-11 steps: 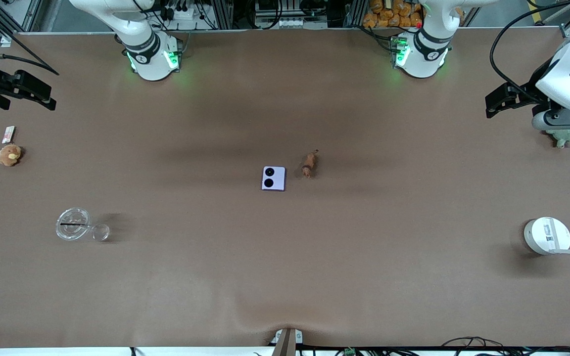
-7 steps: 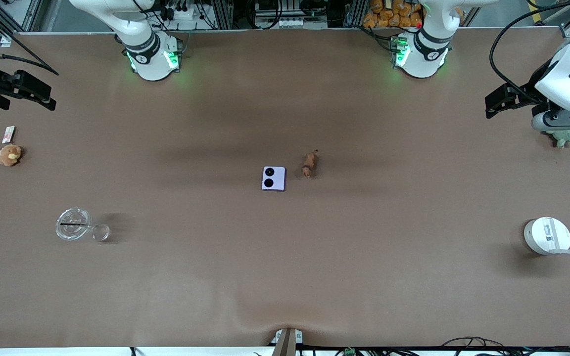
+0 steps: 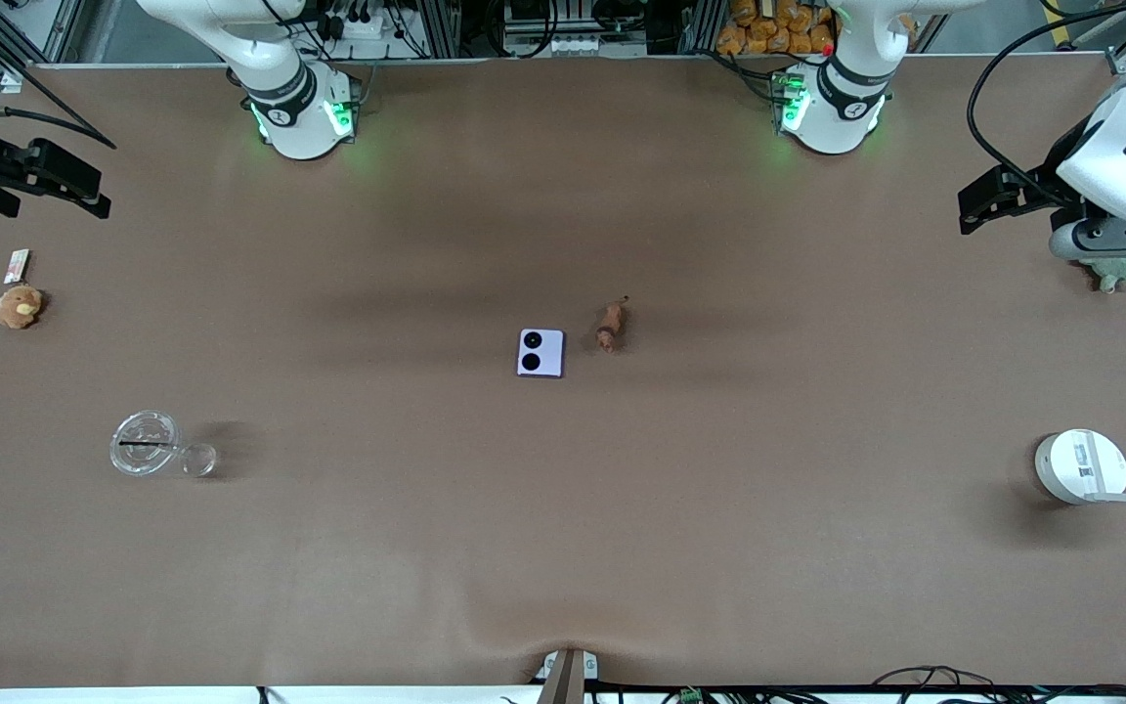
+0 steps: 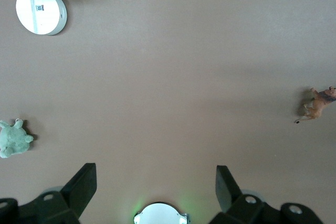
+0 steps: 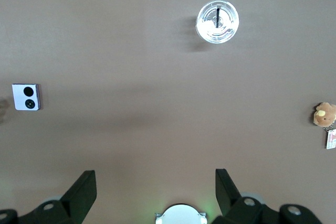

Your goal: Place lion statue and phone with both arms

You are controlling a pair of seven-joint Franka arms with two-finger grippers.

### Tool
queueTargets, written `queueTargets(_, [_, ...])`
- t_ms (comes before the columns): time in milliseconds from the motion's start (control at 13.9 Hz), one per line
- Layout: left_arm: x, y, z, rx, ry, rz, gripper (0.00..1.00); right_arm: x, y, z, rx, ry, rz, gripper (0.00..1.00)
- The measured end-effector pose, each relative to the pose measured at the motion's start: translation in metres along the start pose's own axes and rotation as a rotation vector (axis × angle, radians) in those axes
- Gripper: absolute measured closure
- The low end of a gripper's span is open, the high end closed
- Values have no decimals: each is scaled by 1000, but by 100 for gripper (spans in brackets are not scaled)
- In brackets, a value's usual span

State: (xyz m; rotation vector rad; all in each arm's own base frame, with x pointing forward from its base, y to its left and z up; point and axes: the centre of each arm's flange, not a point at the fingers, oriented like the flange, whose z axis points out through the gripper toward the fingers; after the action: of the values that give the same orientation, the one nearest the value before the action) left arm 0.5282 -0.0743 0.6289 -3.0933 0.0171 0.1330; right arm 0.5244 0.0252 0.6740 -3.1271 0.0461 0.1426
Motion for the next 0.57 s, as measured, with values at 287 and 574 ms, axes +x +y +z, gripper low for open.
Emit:
queueTargets(287, [11, 18, 15, -75, -42, -71, 0, 0, 0, 0, 0, 0, 0, 0])
queueTargets(574, [27, 72, 48, -85, -107, -57, 0, 0, 1, 0, 1, -1, 2, 0])
